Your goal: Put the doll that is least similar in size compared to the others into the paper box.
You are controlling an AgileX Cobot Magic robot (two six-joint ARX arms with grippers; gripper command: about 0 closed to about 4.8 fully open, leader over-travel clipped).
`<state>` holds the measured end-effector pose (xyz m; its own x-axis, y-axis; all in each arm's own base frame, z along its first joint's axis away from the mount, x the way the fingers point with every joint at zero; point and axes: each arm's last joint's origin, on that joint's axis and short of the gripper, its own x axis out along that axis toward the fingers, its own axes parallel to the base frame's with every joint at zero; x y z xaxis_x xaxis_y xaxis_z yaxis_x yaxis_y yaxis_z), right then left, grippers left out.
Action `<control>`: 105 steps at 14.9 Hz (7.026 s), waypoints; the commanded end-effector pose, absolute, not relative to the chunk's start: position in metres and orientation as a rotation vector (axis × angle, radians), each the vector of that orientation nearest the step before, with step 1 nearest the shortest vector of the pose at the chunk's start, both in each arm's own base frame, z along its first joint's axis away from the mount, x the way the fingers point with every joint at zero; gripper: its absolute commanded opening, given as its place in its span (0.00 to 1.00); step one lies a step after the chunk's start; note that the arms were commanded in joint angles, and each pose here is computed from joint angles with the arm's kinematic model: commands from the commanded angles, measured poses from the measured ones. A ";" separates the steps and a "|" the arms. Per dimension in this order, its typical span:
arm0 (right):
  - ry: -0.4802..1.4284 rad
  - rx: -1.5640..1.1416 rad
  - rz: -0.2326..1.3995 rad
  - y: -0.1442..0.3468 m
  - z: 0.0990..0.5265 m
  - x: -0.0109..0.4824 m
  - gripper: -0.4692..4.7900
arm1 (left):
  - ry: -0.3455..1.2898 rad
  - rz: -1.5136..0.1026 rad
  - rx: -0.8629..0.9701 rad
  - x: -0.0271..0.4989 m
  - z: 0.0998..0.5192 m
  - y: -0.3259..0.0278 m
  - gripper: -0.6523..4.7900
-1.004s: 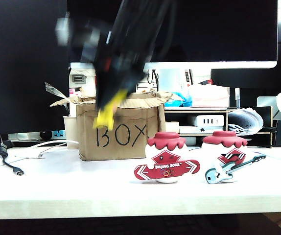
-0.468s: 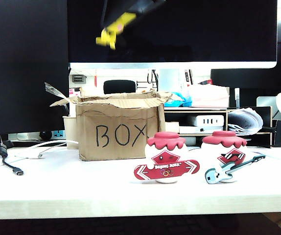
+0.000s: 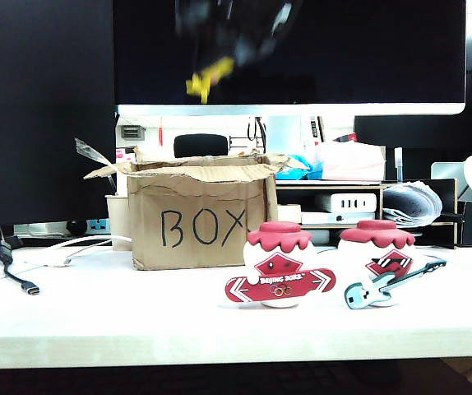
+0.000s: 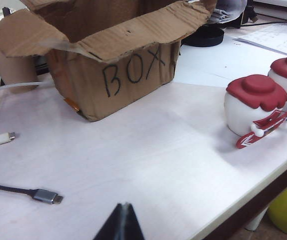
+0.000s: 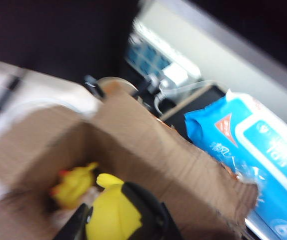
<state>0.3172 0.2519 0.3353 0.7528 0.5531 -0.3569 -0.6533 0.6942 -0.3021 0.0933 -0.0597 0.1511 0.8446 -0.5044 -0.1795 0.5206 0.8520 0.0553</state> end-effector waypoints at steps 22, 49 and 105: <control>0.423 -0.431 0.640 0.259 0.356 0.331 0.08 | 0.148 -0.541 0.099 0.093 0.153 -0.060 0.11; 0.461 -0.116 0.618 0.153 0.334 0.115 0.08 | -0.060 -0.051 0.045 0.097 0.172 -0.008 0.11; 0.056 0.078 -0.049 -0.003 0.161 0.097 0.14 | -0.046 -0.033 0.047 0.097 0.170 -0.005 0.11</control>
